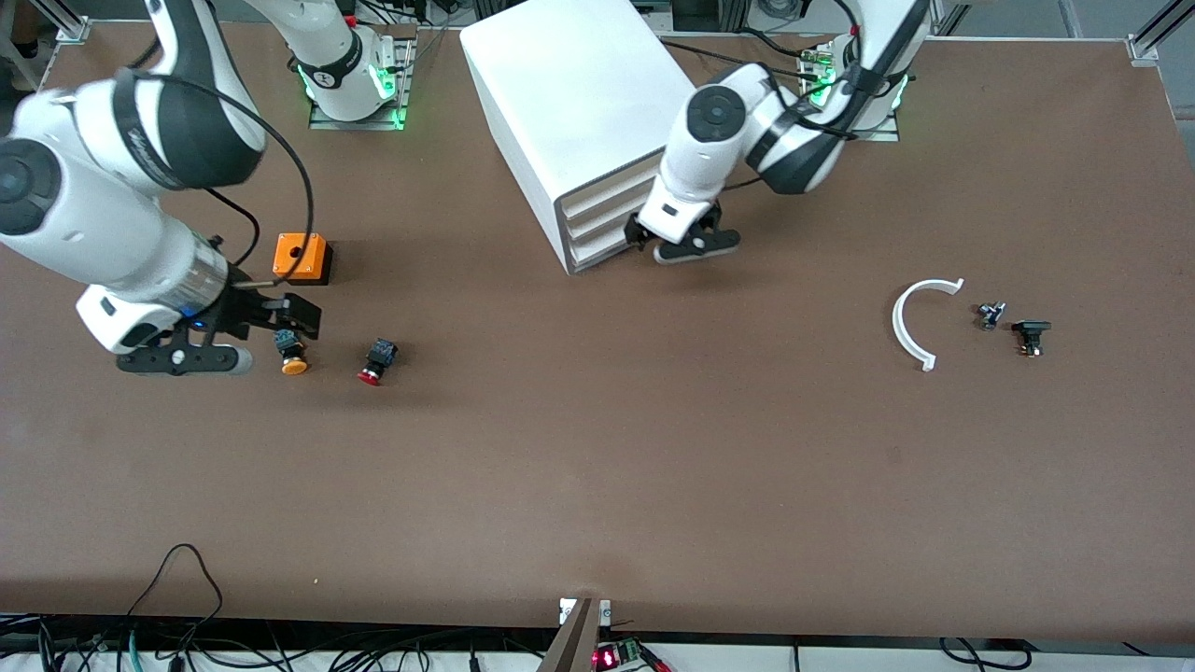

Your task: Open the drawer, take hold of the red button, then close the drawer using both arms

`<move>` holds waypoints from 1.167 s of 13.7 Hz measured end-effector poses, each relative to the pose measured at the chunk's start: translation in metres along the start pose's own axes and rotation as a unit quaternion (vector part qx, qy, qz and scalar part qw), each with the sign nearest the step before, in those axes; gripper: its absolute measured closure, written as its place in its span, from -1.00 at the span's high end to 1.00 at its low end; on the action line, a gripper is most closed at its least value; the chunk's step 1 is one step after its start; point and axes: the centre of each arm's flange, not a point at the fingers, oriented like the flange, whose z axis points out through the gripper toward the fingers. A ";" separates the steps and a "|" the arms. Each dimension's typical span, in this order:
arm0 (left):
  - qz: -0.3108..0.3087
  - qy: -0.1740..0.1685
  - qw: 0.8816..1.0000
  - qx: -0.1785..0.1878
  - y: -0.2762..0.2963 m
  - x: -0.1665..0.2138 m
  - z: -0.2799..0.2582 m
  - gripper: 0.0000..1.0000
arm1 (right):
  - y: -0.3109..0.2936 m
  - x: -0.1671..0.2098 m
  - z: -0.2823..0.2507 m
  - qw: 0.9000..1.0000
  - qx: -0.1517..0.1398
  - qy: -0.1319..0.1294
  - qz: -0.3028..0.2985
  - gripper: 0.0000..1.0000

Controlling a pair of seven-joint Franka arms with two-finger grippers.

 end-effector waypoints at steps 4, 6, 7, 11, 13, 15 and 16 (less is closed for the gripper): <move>-0.105 0.070 0.991 -0.045 -0.067 0.117 -0.081 1.00 | 0.003 -0.007 -0.044 1.000 -0.003 -0.009 0.001 1.00; -0.096 0.096 0.990 -0.045 -0.098 0.151 -0.116 1.00 | 0.010 -0.007 -0.050 1.000 -0.013 -0.004 0.006 1.00; -0.079 0.098 0.992 -0.032 -0.112 0.163 -0.131 1.00 | 0.018 -0.006 -0.051 1.000 -0.024 -0.004 0.012 1.00; -0.004 0.074 0.997 0.023 -0.166 0.204 -0.208 1.00 | 0.072 -0.002 -0.044 0.997 -0.041 -0.009 0.061 1.00; 0.030 0.064 0.997 0.037 -0.187 0.217 -0.255 1.00 | 0.096 -0.004 -0.041 0.996 -0.044 -0.004 0.074 1.00; 0.055 0.060 0.996 0.044 -0.205 0.224 -0.287 1.00 | 0.108 -0.016 -0.042 0.997 -0.044 -0.003 0.062 1.00; 0.065 0.059 0.995 0.046 -0.212 0.226 -0.298 1.00 | 0.112 -0.025 -0.047 0.998 -0.045 -0.005 0.053 1.00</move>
